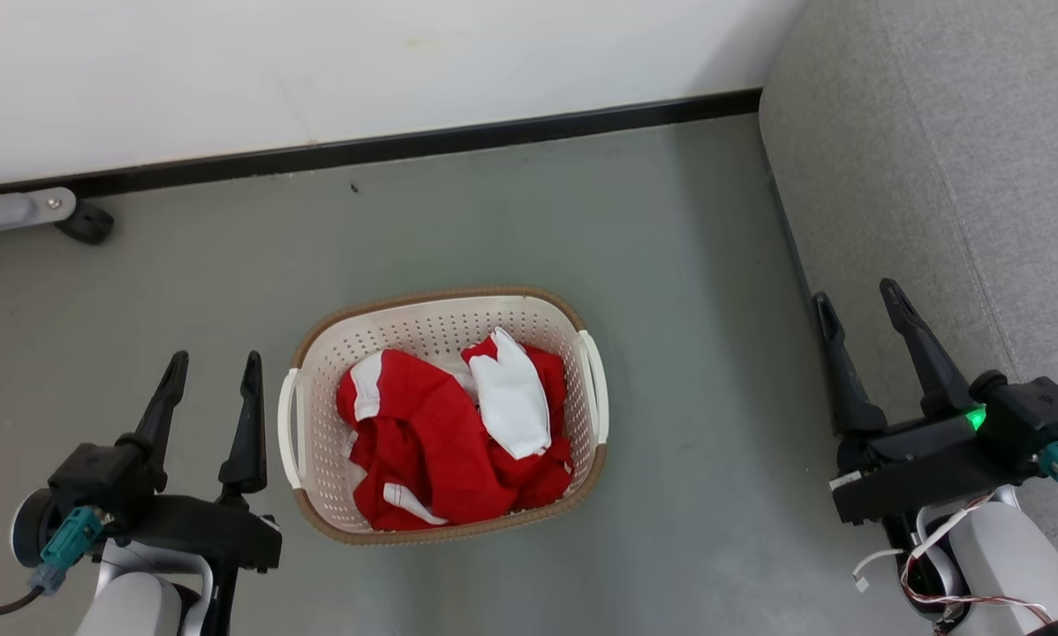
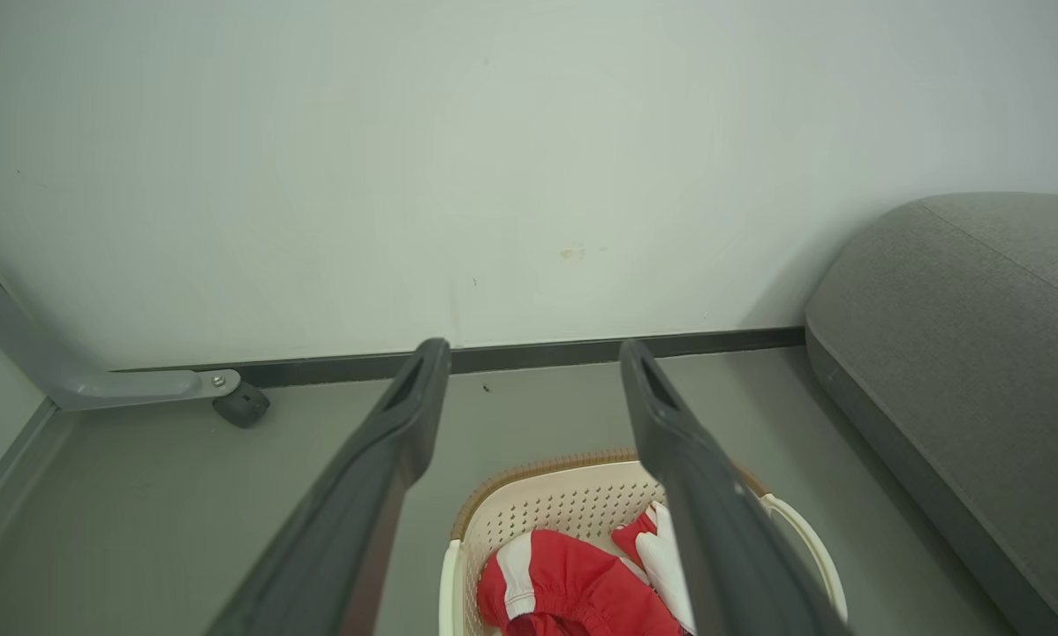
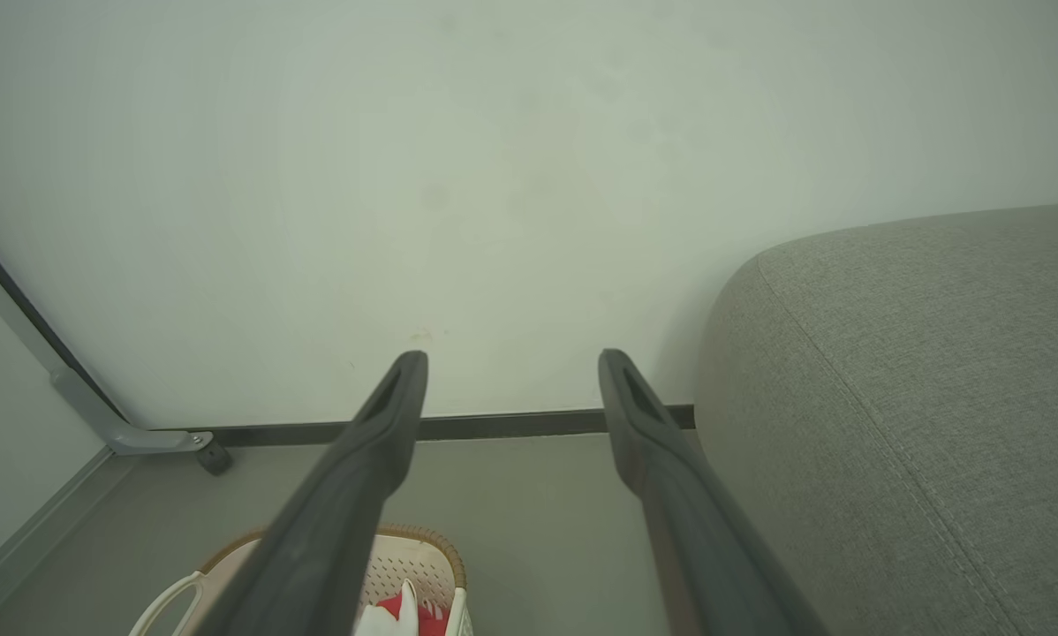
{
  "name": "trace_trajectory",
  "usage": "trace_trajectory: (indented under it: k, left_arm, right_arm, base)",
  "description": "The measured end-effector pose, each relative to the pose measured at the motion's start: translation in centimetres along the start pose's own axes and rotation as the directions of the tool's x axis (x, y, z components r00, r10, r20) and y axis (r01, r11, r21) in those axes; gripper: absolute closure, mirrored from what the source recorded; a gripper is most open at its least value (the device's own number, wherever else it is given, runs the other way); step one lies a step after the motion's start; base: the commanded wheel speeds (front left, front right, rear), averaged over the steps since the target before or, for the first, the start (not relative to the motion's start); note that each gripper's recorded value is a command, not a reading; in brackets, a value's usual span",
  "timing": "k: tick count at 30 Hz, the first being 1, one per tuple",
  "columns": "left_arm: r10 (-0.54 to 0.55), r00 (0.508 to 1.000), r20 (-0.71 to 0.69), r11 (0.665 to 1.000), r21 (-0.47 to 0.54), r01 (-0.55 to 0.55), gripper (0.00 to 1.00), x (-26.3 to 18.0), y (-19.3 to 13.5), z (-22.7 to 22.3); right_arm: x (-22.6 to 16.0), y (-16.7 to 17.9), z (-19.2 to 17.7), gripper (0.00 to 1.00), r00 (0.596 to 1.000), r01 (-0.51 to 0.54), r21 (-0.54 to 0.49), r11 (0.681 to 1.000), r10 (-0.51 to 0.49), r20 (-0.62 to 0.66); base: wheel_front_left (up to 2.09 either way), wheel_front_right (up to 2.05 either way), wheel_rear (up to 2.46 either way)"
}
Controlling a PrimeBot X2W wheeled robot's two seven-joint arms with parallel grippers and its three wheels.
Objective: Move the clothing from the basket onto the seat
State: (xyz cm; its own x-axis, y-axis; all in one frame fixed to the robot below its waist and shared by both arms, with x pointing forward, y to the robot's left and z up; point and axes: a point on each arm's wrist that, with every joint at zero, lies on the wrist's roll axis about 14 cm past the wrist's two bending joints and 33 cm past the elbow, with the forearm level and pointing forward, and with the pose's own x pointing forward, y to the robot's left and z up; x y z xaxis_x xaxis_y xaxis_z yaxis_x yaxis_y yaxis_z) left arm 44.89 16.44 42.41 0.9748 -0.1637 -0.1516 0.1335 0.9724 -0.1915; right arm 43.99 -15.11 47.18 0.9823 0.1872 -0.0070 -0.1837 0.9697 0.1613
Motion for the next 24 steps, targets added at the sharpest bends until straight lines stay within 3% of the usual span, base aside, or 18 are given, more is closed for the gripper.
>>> trace_trajectory:
  k: [24]
  left_arm:
    - [-0.059,0.992,-0.114,0.998,-0.011,0.059,0.0,6.8,0.1,-6.1]
  right_arm:
    - [4.0,-0.2,-6.1,0.0,0.995,0.014,0.046,0.999,-0.009,-0.102]
  base:
    - [0.0,0.0,0.0]
